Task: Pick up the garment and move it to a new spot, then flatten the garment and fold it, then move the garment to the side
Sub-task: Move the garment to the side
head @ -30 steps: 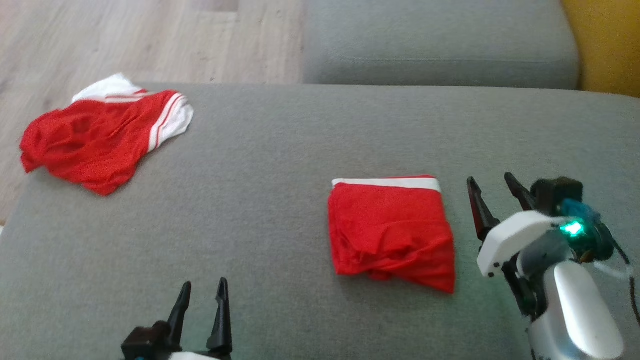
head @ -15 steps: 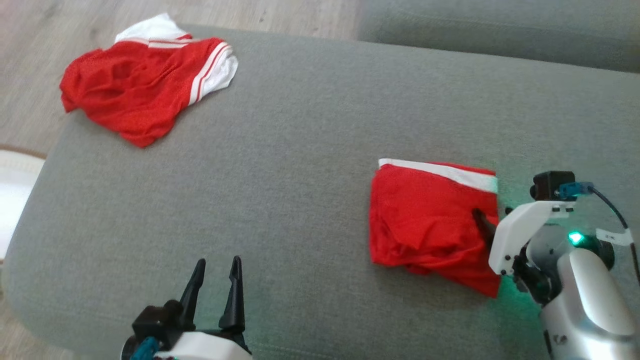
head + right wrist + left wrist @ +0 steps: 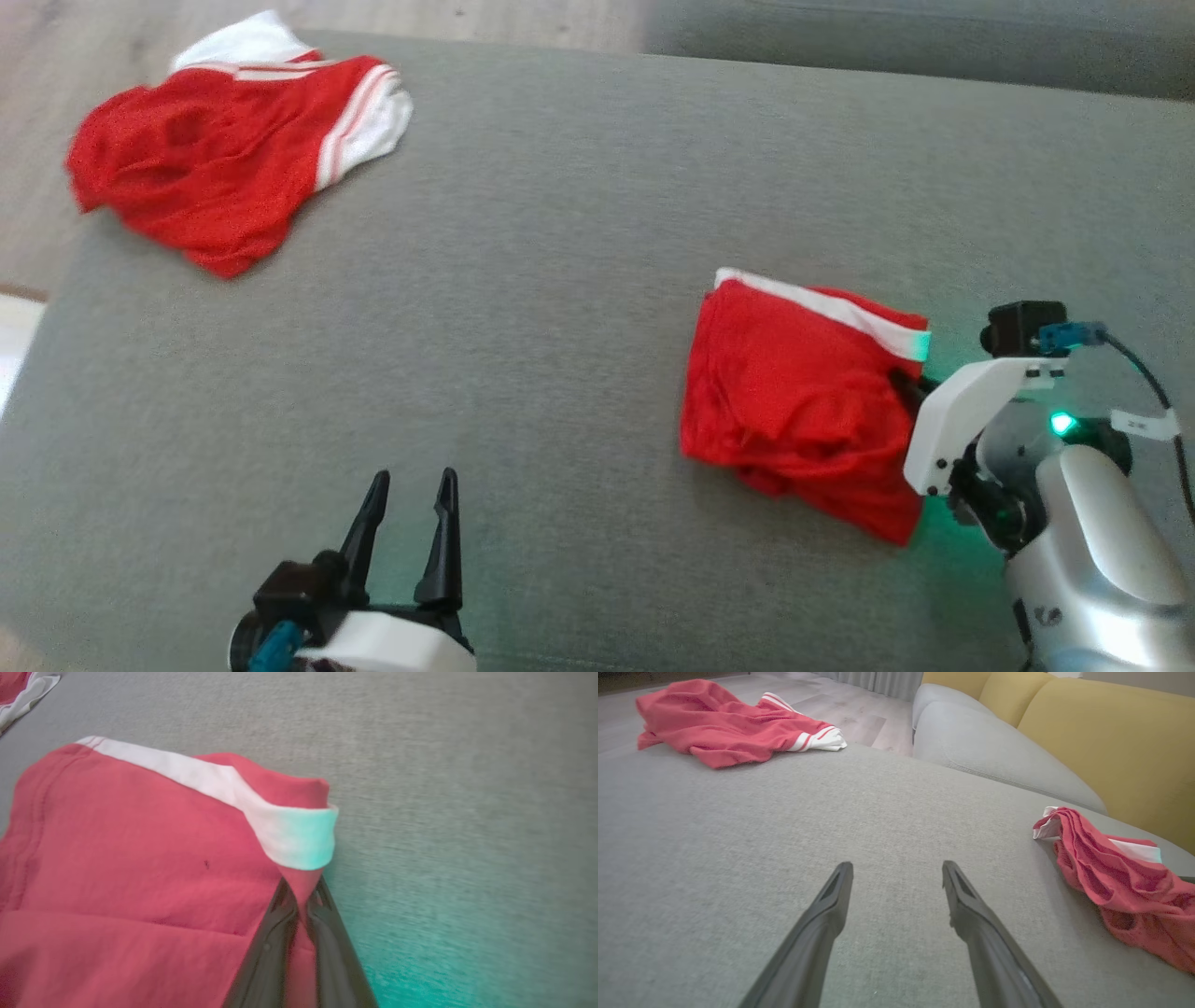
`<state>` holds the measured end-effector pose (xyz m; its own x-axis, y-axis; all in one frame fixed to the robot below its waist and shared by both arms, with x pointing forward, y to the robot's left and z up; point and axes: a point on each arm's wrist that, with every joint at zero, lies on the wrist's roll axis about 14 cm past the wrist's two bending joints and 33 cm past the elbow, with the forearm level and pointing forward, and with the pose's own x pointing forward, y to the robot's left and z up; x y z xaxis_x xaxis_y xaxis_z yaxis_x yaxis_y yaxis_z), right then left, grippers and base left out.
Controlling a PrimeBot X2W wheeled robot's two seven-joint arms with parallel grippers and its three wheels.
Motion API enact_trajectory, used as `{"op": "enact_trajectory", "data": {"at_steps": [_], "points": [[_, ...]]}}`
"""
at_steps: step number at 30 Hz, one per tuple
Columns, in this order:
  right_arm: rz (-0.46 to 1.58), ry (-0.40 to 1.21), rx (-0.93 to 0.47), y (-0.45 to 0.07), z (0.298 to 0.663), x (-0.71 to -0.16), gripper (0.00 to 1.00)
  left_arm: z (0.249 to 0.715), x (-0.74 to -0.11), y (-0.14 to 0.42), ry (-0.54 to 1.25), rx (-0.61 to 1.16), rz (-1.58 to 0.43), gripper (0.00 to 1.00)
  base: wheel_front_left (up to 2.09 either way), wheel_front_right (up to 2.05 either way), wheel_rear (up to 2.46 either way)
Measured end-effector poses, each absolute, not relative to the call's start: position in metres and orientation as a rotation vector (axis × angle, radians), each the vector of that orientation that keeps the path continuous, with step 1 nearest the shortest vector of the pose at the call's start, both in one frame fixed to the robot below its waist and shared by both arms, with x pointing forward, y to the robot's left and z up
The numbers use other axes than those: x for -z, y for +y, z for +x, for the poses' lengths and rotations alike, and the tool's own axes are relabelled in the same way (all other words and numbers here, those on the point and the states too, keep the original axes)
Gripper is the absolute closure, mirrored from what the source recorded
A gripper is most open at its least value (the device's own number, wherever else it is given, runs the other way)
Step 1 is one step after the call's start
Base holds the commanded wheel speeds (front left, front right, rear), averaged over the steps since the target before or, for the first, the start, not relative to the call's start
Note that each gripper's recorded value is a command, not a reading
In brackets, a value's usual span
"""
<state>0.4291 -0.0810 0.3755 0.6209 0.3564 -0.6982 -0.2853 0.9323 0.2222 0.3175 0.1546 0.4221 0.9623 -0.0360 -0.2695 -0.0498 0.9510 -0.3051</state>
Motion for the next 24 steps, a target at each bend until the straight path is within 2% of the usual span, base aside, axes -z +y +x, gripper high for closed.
{"op": "enact_trajectory", "data": {"at_steps": [5, 10, 18, 24], "points": [[0.083, 0.762, -0.289, -0.119, 0.433, -0.385, 1.0, 0.334, -0.425, 0.127, 0.275, 0.097, -0.314, 0.0, 0.0, 0.0, 0.0], [0.045, 0.668, -0.169, -0.179, 0.44, -0.41, 1.0, 0.362, -0.435, 0.088, 0.258, 0.242, -0.301, 0.0, 0.0, 0.0, 0.0], [0.055, 0.613, 0.048, -0.265, 0.421, -0.425, 1.0, 0.388, -0.435, 0.016, 0.282, 0.48, -0.295, 0.0, 0.0, 0.0, 0.0], [0.054, 0.6, 0.127, -0.295, 0.416, -0.429, 1.0, 0.396, -0.427, -0.01, 0.308, 0.559, -0.304, 0.0, 0.0, 0.0, 0.0]]}}
